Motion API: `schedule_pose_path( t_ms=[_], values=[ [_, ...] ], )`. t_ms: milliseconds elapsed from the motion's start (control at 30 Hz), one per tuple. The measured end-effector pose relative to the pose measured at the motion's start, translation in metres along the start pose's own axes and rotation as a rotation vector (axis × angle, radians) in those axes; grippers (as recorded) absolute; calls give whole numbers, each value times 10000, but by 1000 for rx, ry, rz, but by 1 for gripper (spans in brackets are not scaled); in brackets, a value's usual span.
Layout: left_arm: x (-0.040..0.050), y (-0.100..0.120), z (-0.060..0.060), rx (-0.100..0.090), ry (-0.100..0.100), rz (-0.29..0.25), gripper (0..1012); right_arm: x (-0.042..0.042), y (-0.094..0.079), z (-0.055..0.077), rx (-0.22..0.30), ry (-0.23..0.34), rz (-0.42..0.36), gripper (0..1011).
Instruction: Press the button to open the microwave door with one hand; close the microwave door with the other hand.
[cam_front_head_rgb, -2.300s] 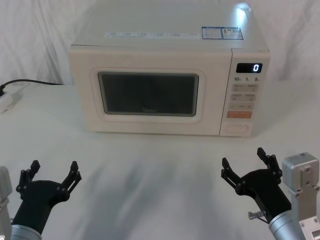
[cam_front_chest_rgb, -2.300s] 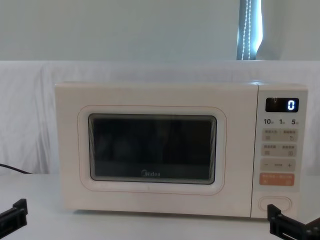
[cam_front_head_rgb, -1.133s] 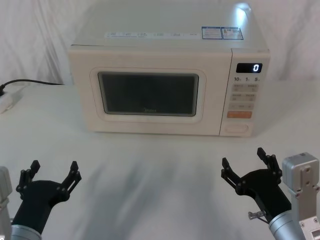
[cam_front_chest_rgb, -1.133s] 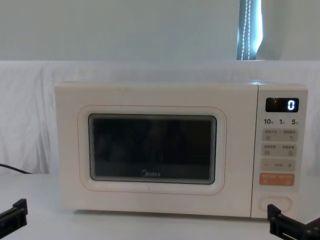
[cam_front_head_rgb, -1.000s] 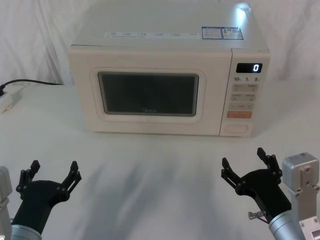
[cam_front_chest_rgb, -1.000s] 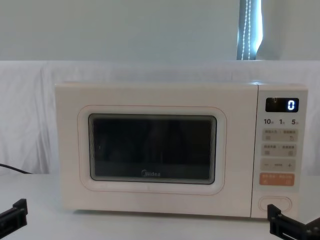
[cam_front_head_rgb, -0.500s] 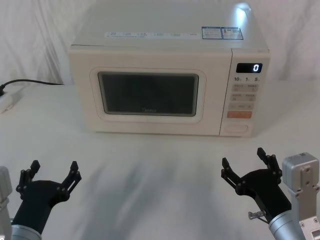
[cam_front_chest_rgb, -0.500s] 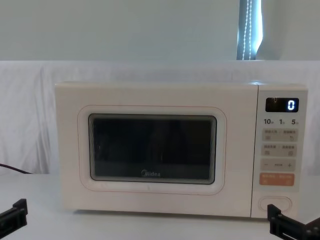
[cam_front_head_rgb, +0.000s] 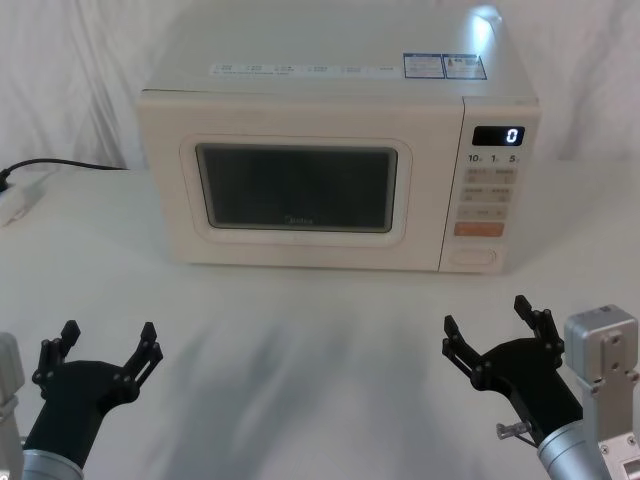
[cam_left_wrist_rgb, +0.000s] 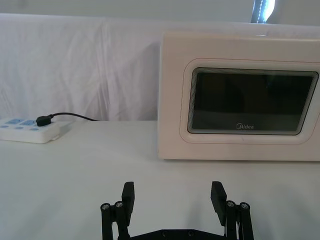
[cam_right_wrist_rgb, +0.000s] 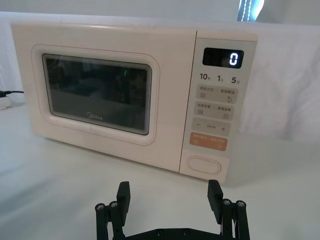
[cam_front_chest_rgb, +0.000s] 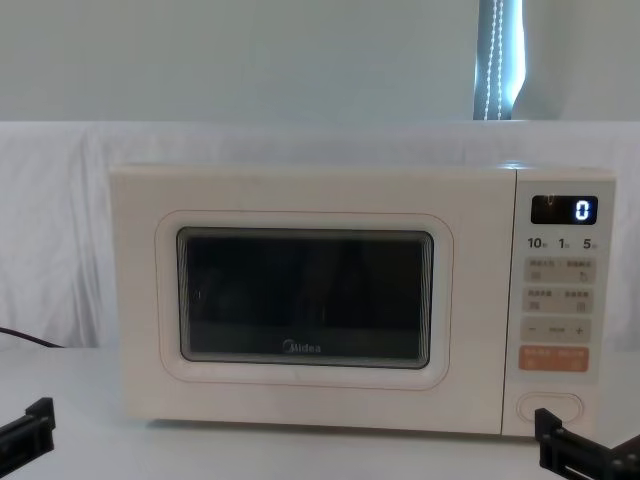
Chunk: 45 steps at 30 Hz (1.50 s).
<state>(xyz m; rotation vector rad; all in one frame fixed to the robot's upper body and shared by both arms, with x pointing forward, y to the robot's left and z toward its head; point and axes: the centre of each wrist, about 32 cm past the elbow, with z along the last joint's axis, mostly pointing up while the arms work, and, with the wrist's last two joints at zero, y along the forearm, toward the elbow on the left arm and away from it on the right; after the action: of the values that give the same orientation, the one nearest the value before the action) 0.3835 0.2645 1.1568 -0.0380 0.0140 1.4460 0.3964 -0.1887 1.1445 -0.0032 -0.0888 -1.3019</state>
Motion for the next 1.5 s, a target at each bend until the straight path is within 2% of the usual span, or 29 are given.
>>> schedule_pose_path(
  t_ms=[1500],
  values=[
    [0, 0, 0, 0, 0, 0, 1001, 0, 0, 0, 0, 0, 0, 1002]
  ],
)
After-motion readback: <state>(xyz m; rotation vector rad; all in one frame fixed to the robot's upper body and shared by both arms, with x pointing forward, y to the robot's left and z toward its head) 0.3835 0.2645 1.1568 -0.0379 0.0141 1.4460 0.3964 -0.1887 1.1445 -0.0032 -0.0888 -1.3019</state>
